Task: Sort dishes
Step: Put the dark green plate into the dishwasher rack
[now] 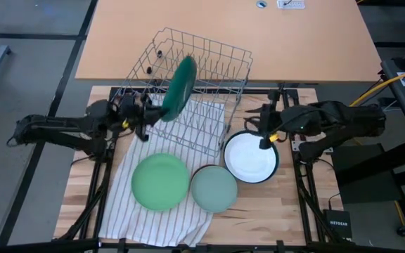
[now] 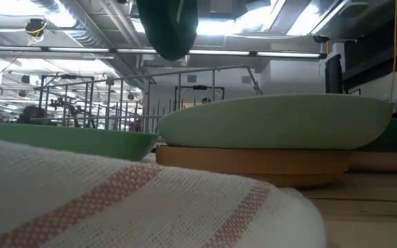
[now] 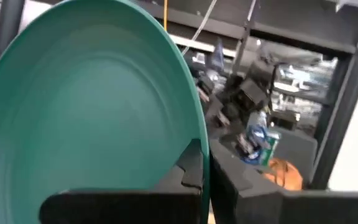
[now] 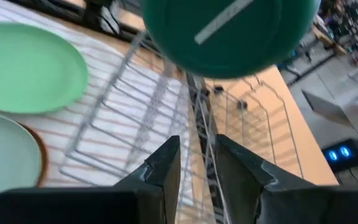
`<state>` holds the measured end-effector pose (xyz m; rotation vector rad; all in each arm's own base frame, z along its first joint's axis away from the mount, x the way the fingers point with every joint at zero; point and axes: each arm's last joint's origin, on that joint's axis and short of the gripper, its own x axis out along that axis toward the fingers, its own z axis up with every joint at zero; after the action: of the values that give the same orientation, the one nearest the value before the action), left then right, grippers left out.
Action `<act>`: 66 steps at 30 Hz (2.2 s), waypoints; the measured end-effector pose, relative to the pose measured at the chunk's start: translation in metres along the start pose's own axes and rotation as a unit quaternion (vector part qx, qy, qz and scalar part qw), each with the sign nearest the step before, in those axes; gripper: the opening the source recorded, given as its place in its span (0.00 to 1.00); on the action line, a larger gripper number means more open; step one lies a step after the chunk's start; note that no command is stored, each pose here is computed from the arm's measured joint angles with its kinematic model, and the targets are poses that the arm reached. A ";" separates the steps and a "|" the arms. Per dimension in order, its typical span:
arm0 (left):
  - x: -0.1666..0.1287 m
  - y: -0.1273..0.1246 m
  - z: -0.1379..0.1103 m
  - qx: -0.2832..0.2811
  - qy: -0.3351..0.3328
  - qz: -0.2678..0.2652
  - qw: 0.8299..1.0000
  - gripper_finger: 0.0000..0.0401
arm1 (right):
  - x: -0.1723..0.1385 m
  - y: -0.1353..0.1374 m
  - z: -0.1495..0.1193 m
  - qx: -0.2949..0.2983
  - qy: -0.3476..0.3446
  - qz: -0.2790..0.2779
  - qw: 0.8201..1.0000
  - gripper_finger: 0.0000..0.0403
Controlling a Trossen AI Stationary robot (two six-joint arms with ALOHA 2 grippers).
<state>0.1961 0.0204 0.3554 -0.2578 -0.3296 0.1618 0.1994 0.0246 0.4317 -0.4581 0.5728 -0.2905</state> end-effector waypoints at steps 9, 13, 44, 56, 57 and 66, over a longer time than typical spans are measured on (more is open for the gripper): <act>0.037 0.044 -0.011 -0.074 -0.050 -0.057 0.994 0.00 | 0.019 -0.008 -0.061 0.067 0.069 -0.054 0.994 0.26; 0.055 0.058 -0.038 -0.160 -0.021 -0.053 0.985 0.00 | 0.024 -0.006 -0.087 0.107 0.077 -0.054 0.990 0.26; 0.105 0.090 -0.017 -0.109 -0.118 -0.018 0.987 0.00 | 0.048 0.019 -0.139 0.190 0.049 -0.092 0.976 0.26; 0.195 0.160 -0.029 -0.129 -0.031 -0.017 0.991 0.00 | 0.047 0.020 -0.140 0.190 0.050 -0.087 0.977 0.26; 0.197 0.168 -0.032 -0.139 -0.024 -0.008 0.990 0.00 | 0.047 0.020 -0.140 0.190 0.050 -0.087 0.977 0.26; 0.192 0.230 -0.054 -0.200 -0.012 0.055 0.978 0.00 | 0.047 0.020 -0.140 0.190 0.050 -0.086 0.977 0.26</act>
<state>0.3674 0.2655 0.2995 -0.6728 -0.3704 0.2070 0.1592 -0.0233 0.2964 -0.1220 0.5598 -0.5805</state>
